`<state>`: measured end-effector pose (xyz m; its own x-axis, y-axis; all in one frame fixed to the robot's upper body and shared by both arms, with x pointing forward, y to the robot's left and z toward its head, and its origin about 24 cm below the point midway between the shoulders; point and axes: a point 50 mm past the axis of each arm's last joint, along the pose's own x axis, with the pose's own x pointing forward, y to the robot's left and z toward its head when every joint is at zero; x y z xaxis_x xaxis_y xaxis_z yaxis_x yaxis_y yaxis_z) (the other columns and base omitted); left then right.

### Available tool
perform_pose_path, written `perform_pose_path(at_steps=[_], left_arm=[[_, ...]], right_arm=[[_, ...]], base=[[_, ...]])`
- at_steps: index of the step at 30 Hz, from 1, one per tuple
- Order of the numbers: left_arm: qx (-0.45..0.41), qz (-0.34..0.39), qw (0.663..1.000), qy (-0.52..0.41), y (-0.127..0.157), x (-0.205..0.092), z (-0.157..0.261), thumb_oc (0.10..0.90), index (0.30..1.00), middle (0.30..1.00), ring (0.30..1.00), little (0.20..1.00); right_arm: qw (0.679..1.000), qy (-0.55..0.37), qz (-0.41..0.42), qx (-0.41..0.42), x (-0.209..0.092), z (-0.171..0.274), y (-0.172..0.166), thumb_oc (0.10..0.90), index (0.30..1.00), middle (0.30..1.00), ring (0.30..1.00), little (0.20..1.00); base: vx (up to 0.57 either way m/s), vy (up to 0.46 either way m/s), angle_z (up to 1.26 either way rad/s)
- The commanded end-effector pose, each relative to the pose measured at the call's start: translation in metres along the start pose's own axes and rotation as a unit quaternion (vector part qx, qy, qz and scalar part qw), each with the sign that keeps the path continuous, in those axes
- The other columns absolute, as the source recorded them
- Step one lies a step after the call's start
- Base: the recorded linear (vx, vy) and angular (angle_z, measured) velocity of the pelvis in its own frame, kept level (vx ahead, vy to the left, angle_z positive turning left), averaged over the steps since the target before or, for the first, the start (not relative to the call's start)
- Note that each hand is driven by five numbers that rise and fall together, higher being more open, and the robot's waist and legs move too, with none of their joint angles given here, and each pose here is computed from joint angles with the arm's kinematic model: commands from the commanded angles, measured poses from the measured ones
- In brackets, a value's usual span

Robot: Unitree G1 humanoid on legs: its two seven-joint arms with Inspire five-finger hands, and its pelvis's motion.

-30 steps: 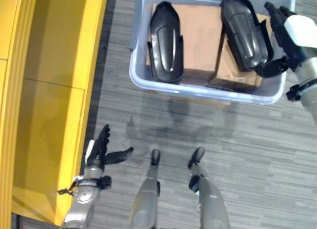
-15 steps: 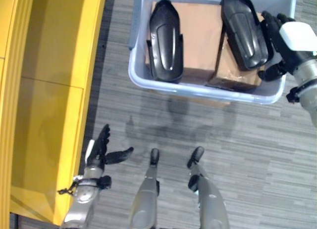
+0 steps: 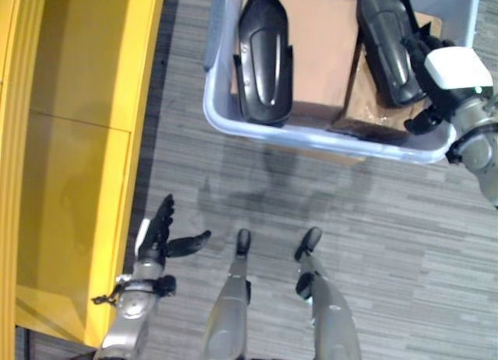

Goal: Move parts from the plastic box to the shelf.

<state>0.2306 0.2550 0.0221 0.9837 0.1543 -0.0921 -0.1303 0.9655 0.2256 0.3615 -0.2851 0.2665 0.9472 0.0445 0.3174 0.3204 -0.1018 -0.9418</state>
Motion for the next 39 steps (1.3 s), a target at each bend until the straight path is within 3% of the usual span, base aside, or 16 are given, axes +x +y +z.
perform_pose_path(at_steps=[1,39], left_arm=[[0.008,0.004,0.997,-0.079,0.011,-0.005,0.029,0.900,1.000,1.000,1.000,1.000],[0.002,0.023,0.996,-0.090,0.013,0.001,0.034,0.900,1.000,1.000,1.000,1.000]], right_arm=[[0.993,0.005,-0.098,-0.061,0.013,-0.006,-0.061,0.900,1.000,1.000,1.000,1.000],[0.979,0.081,-0.102,-0.158,0.012,-0.045,-0.097,0.900,1.000,1.000,1.000,1.000]], base=[[0.00,0.000,0.00],[0.01,-0.004,0.02]])
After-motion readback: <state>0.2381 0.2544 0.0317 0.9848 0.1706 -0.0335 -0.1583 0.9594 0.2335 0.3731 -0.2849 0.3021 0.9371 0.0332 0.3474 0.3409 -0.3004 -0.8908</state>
